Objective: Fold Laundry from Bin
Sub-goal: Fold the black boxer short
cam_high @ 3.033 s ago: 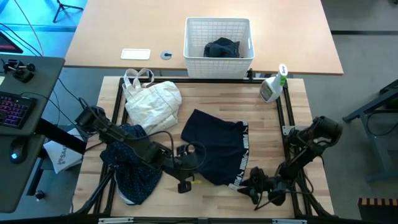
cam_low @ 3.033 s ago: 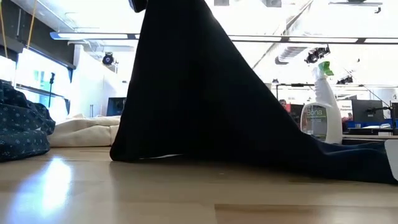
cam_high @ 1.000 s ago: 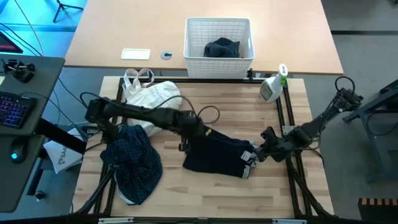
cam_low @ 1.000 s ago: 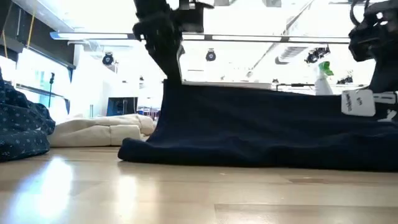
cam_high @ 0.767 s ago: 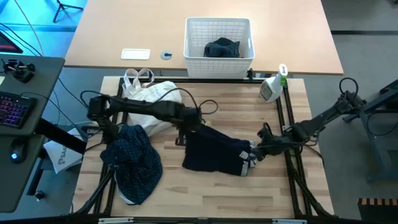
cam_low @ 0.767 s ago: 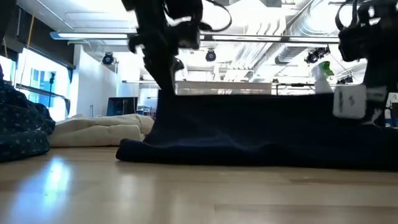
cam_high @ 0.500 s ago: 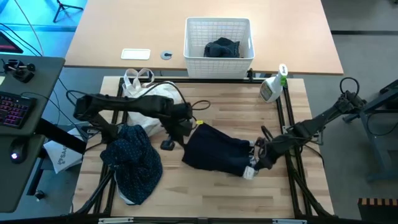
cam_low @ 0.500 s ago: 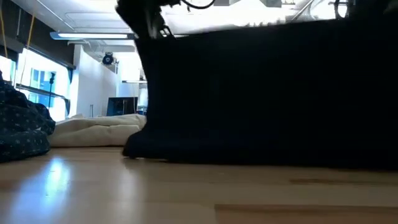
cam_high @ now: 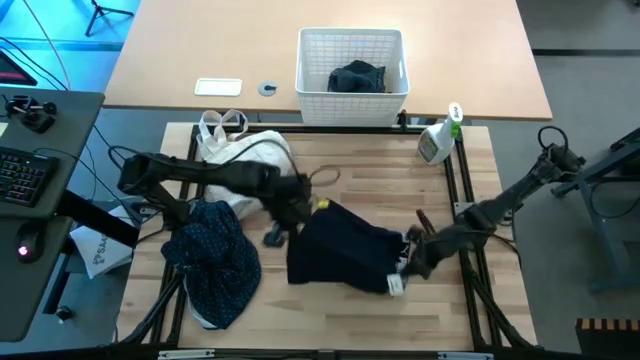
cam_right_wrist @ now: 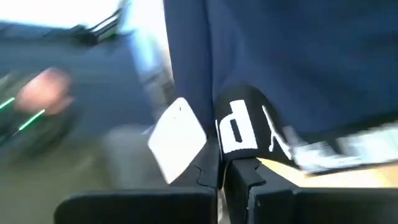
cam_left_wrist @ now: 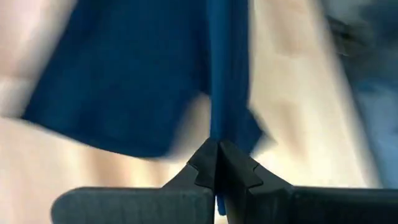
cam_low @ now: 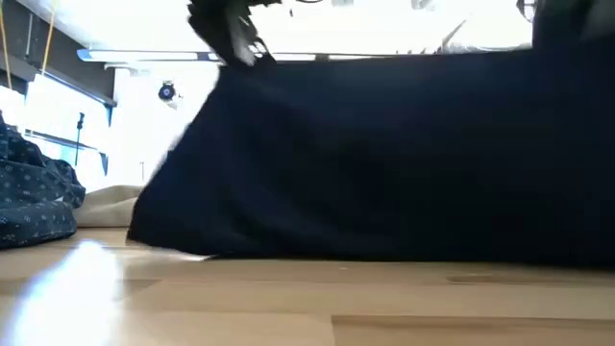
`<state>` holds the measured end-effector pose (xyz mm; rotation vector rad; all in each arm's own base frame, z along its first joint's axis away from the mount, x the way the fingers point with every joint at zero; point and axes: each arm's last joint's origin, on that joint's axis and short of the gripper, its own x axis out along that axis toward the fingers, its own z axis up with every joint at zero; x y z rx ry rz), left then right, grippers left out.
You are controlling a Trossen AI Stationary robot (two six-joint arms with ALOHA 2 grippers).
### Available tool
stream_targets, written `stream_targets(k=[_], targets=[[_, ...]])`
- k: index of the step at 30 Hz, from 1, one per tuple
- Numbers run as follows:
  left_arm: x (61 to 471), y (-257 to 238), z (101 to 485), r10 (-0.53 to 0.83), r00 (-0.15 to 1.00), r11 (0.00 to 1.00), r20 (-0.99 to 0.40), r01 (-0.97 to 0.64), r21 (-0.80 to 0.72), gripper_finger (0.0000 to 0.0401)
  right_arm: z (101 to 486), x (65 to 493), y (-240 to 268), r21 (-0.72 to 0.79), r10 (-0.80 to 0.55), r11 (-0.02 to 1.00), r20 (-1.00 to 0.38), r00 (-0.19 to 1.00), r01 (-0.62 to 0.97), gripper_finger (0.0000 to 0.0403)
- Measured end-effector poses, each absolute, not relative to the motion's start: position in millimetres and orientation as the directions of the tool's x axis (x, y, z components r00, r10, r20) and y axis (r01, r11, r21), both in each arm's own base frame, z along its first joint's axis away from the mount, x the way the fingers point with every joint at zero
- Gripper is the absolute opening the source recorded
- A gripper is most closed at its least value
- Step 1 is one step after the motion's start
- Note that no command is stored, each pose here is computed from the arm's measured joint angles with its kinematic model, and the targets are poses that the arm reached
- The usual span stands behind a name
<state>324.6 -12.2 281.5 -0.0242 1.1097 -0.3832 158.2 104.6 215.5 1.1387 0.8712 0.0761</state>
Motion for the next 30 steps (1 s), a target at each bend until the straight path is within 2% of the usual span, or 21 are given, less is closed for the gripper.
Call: stream_targets(k=[4, 7, 10, 19, 24, 30], targets=[[345, 21, 267, -0.139, 0.472, 0.977, -0.871, 0.21, -0.042, 0.0, 196, 151, 81, 0.633, 0.268, 0.46, -0.768, 0.582, 0.623, 0.0], [357, 45, 251, -0.063, 0.484, 0.985, -0.873, 0.173, 0.025, 0.0, 188, 146, 68, 0.52, 0.174, 0.439, -0.849, 0.498, 0.733, 0.0], [367, 62, 232, -0.045, 0.467, 0.986, -0.883, 0.161, 0.034, 0.0, 185, 144, 59, 0.469, 0.13, 0.429, -0.878, 0.461, 0.772, 0.0], [380, 78, 184, -0.051, 0.366, 0.994, -0.929, 0.113, -0.01, 0.0, 185, 149, 46, 0.432, -0.001, 0.475, -0.871, 0.491, 0.767, 0.0004], [382, 78, 177, -0.054, 0.356, 0.997, -0.933, 0.075, -0.029, 0.0014, 182, 147, 40, 0.385, -0.047, 0.456, -0.89, 0.453, 0.802, 0.0063], [373, 86, 185, -0.068, 0.278, 0.996, -0.958, -0.038, -0.082, 0.007, 190, 141, 37, 0.416, -0.041, 0.436, -0.877, 0.479, 0.798, 0.0148]])
